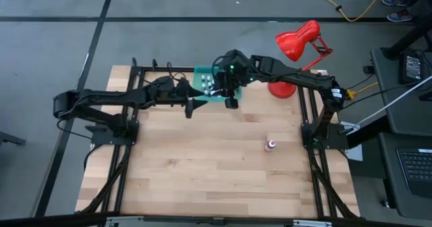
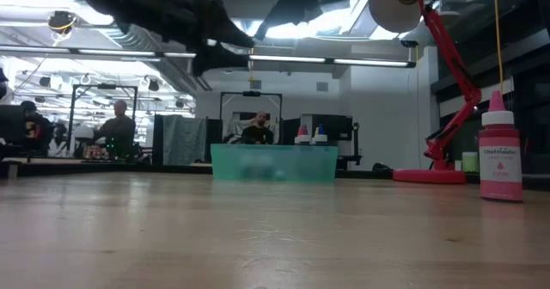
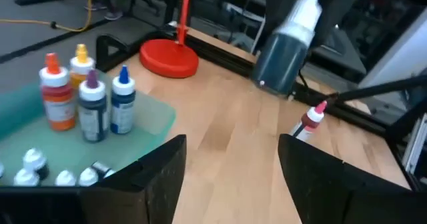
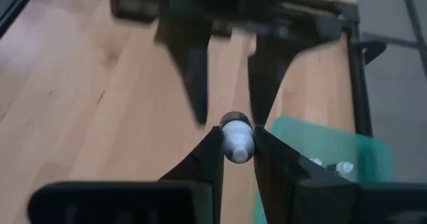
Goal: Pick & Place food coloring
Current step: Put the black food coloring bottle into the bin
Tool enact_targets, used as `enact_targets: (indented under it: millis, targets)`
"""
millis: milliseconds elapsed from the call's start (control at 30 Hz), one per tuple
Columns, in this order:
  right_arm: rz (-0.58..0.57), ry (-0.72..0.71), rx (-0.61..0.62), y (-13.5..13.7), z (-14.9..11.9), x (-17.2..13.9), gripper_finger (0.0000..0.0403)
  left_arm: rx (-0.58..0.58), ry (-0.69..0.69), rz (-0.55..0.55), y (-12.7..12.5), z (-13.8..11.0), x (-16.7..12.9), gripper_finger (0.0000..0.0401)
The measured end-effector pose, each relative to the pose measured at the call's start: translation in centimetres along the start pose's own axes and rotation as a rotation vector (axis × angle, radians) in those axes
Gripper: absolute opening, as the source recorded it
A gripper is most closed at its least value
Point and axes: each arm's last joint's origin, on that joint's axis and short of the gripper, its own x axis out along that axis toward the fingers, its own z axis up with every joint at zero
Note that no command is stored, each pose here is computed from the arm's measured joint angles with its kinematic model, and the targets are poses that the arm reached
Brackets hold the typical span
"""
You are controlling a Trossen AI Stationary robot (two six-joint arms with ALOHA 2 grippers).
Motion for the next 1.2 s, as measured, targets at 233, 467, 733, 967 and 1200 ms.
enact_targets:
  millis: [233,467,733,967,1200]
  targets:
    - [-0.013,-0.023,-0.001,-0.4,0.1,-0.1,0.0070,0.056,0.009,0.013,-0.4,0.9,2.4,0.0235]
    - [-0.031,-0.015,0.018,-1.3,-0.3,-0.3,0.0072,0.099,-0.030,0.005,-0.8,2.2,2.2,0.0235]
    - [-0.042,-0.017,0.041,-2.4,-0.8,-0.7,0.0068,0.100,-0.036,0.001,-0.9,2.4,2.1,0.0226]
    - [-0.040,-0.024,0.056,-2.7,-0.9,-0.8,0.0073,0.143,-0.069,0.050,-1.0,3.1,1.1,0.0186]
    - [0.008,-0.036,0.058,-2.6,-0.9,-0.8,0.0069,0.171,-0.097,0.097,-0.7,3.7,0.3,0.0182]
